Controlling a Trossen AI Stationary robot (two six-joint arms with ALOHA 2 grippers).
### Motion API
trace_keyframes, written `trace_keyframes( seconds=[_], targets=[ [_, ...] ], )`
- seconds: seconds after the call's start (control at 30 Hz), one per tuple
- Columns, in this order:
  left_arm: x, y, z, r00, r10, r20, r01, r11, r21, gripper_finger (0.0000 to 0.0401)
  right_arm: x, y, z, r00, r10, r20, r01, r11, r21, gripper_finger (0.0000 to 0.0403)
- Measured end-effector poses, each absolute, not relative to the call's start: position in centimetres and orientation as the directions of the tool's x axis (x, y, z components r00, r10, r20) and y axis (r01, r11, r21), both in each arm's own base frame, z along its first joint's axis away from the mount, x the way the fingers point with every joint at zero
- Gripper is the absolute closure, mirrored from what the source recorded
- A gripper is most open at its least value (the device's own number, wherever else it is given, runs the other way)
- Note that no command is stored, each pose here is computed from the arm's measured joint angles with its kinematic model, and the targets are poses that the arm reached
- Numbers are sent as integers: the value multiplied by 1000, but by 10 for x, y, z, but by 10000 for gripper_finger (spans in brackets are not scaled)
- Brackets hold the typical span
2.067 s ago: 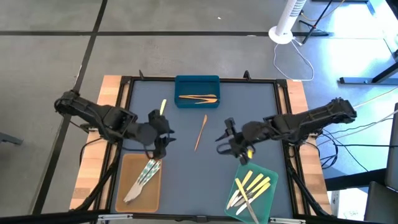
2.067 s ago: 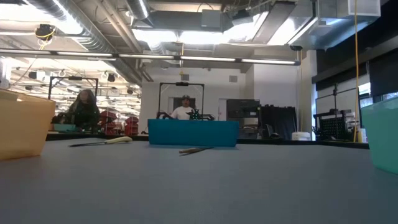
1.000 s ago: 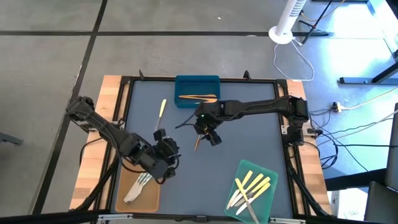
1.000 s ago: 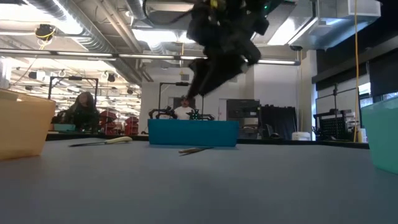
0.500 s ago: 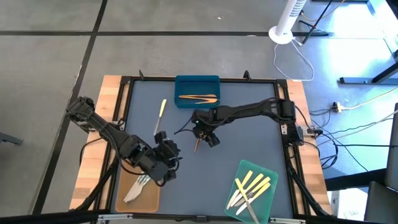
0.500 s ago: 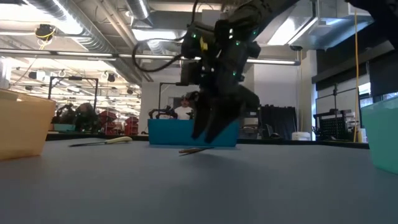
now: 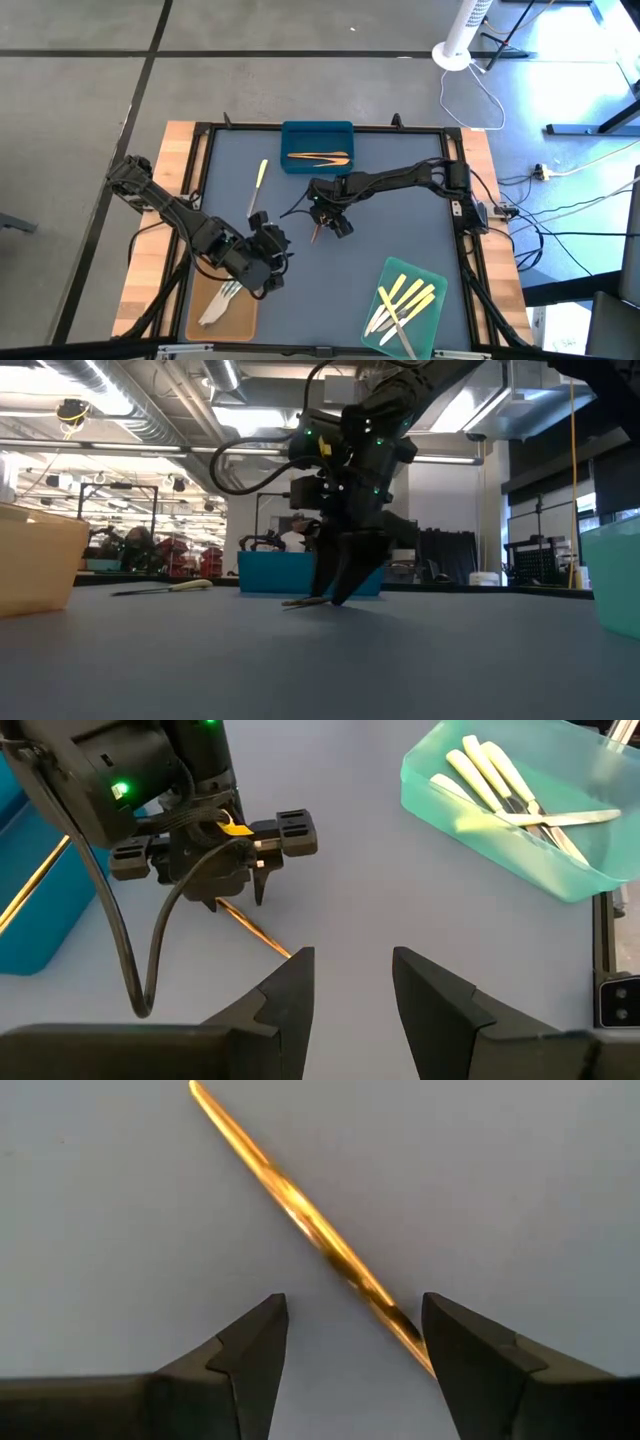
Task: Sort silverware by color (type)
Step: Put the gold knife into the blue bin
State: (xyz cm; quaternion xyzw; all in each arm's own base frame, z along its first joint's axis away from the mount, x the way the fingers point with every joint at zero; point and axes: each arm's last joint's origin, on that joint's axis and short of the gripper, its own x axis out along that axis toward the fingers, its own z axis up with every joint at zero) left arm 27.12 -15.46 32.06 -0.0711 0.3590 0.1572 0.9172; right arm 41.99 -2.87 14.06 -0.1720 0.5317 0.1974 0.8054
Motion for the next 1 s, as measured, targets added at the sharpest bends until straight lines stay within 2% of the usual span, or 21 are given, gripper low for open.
trace_keyframes(
  seconds=[0.13,0.47,1.0],
  targets=[
    [271,-155,321,693,237,-681,-339,940,-18,270,420,-29,140,355,133,-926,-497,866,-66,189],
    [271,-155,321,693,237,-681,-340,940,-18,270,419,-28,140,345,140,-928,-499,865,-55,275],
    [272,-155,321,697,235,-677,-340,940,-24,270,419,-29,140,349,115,-930,-490,868,-77,360]
  ],
)
